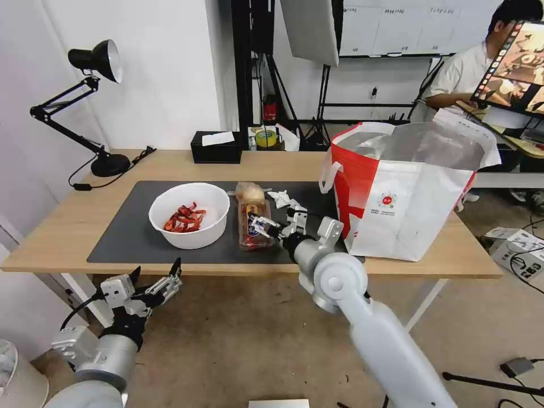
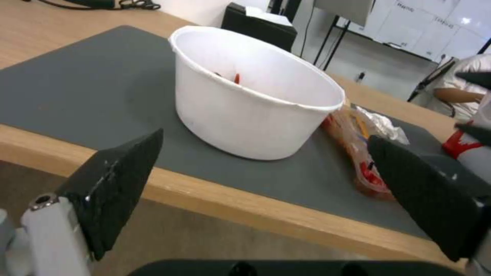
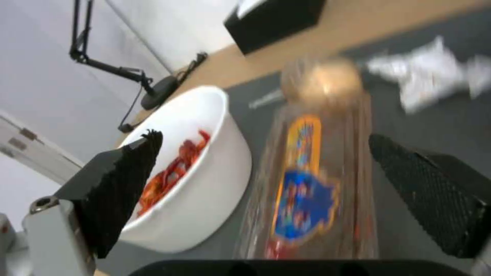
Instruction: Pick up the trash from the table and place it into the takeout bag.
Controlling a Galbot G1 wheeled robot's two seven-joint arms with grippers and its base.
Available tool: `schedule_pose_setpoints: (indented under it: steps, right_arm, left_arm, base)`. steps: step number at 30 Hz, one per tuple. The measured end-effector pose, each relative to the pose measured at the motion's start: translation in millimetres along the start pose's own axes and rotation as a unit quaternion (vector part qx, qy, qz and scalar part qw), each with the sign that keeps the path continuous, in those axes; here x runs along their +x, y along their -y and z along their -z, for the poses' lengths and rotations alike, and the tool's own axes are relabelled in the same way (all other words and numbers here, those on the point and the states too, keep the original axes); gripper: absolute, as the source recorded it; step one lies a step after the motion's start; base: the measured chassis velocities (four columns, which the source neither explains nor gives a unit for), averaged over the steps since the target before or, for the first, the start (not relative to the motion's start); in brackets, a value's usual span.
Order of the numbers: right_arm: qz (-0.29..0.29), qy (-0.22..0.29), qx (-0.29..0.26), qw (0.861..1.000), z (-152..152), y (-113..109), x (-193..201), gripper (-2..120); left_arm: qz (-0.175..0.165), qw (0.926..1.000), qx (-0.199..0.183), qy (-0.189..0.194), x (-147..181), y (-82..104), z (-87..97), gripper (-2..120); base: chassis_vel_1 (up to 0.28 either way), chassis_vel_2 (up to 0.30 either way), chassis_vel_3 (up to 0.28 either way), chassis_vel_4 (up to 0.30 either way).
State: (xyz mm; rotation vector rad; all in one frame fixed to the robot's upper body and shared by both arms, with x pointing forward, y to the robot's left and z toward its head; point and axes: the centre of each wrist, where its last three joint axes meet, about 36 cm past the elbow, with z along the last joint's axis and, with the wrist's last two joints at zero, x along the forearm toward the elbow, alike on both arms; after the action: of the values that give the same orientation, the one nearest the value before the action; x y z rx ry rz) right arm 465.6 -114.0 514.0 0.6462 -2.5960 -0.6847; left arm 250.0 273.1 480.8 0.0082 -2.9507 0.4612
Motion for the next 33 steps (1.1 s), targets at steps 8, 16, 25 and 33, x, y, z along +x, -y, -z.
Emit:
schedule_pose_setpoints:
  steps: [8, 16, 25, 33]
  right_arm:
    - [0.046, 0.007, 0.138, 0.989, 44, 10, -43, 87]
    - [0.04, -0.034, 0.222, 0.974, 55, 20, -89, 57]
    - [0.04, -0.088, 0.259, 0.961, 54, 41, -111, 27]
    - [0.044, -0.117, 0.253, 0.959, 48, 56, -129, 0]
  left_arm:
    - [0.001, 1.0, 0.002, -0.001, 0, -0.2, -1.0, 100]
    - [0.002, 1.0, 0.001, 0.002, 0, -2.0, -0.2, 100]
    - [0.0, 1.0, 0.002, 0.004, 2, -3.2, -0.8, 100]
    - [-0.005, 1.0, -0.003, 0.005, 1, -5.3, -0.9, 100]
  base:
    - [0.0, 0.0, 0.0, 0.0]
    - [0.0, 0.0, 0.0, 0.0]
    - [0.0, 0.0, 0.0, 0.0]
    - [0.0, 0.0, 0.0, 0.0]
